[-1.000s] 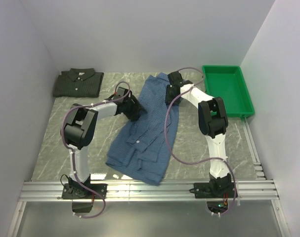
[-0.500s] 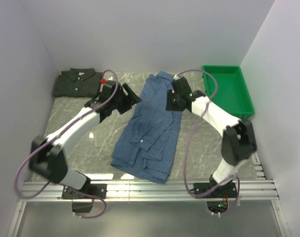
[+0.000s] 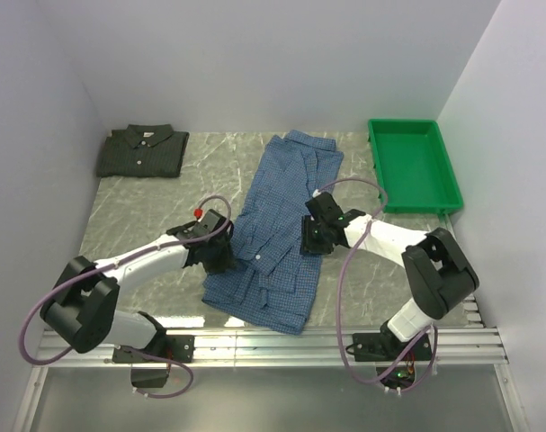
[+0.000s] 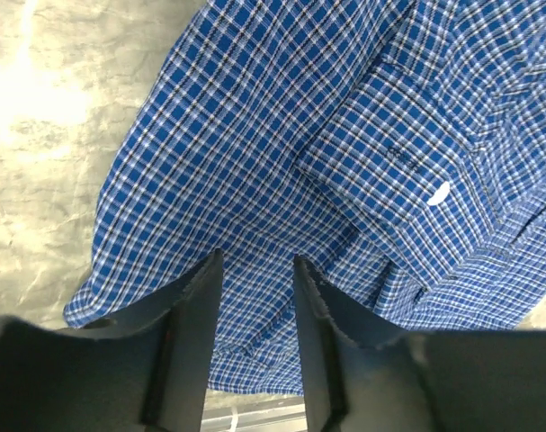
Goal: Fold and stack the long sleeve shirts
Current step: Fold the shirt
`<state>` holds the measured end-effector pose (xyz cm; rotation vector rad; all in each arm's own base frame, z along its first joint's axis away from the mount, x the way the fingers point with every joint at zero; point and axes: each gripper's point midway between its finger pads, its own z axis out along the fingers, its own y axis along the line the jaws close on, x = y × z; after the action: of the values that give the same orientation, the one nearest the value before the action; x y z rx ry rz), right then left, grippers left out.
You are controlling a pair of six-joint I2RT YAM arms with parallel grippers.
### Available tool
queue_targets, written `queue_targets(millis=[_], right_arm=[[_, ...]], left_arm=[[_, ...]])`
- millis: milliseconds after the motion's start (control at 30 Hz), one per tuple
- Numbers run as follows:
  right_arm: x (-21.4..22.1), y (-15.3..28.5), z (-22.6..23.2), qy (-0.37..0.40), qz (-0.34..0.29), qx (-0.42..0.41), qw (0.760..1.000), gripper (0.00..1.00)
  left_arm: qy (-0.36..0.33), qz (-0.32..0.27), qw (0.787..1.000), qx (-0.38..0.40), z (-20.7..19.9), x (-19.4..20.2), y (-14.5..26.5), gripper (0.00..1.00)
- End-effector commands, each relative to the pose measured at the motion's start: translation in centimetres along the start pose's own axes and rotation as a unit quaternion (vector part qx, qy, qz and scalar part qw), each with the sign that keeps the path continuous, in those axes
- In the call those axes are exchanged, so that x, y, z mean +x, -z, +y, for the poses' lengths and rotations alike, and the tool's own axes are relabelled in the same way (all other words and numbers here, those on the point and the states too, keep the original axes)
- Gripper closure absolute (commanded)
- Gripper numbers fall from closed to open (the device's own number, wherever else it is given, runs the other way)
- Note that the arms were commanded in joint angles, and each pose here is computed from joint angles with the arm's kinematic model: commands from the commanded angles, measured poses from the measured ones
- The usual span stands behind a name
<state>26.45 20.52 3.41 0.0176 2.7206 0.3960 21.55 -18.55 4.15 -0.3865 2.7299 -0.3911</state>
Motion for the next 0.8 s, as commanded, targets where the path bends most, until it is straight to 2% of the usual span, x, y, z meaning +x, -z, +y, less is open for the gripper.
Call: queue_targets(millis=[0,167,267,367,400,467,600,667,767], right_arm=[[-1.8,-1.7,0.5,-0.011,-0.032,-0.005,0.999,0.54],[-3.9,-3.3,-0.6,-0.002,-0.037,0.031,0.999,0.55],[-5.6,-4.4,-1.6,0.005,-0.032,0.050,0.998,0.55],[-8.0,-5.0,-2.1,0.017,-0.033,0.064,0.997,0.55],[-8.5,-5.5,-2.7,0.015,-0.029,0.074,0.997,0.55],[-11.1,-5.1,-2.2,0.025,-0.041,0.074,0.996,0.55],[-13.1,-4.1,-1.6,0.030,-0.041,0.073,0.996,0.55],[-12.7,-2.4,-1.1,0.026,-0.051,0.056,0.997,0.55],[-10.4,-1.0,-2.1,0.017,-0.047,0.057,0.997,0.54]], left_arm=[[-0.014,0.001,1.000,0.011,-0.6,-0.1,-0.6,0.58],[-0.015,0.060,0.998,0.033,-0.8,2.4,-1.8,0.64],[0.004,0.069,0.997,0.039,-1.0,2.7,-3.0,0.70],[0.024,0.083,0.993,0.075,-3.3,2.5,-3.6,0.72],[0.033,0.100,0.991,0.086,-4.1,2.9,-3.9,0.71],[0.035,0.096,0.988,0.113,-6.6,1.8,-3.8,0.69],[0.019,0.105,0.986,0.128,-9.7,1.5,-3.2,0.68],[0.013,0.101,0.987,0.120,-9.8,1.6,-2.5,0.66],[0.011,0.067,0.990,0.123,-9.4,0.9,-0.3,0.56]])
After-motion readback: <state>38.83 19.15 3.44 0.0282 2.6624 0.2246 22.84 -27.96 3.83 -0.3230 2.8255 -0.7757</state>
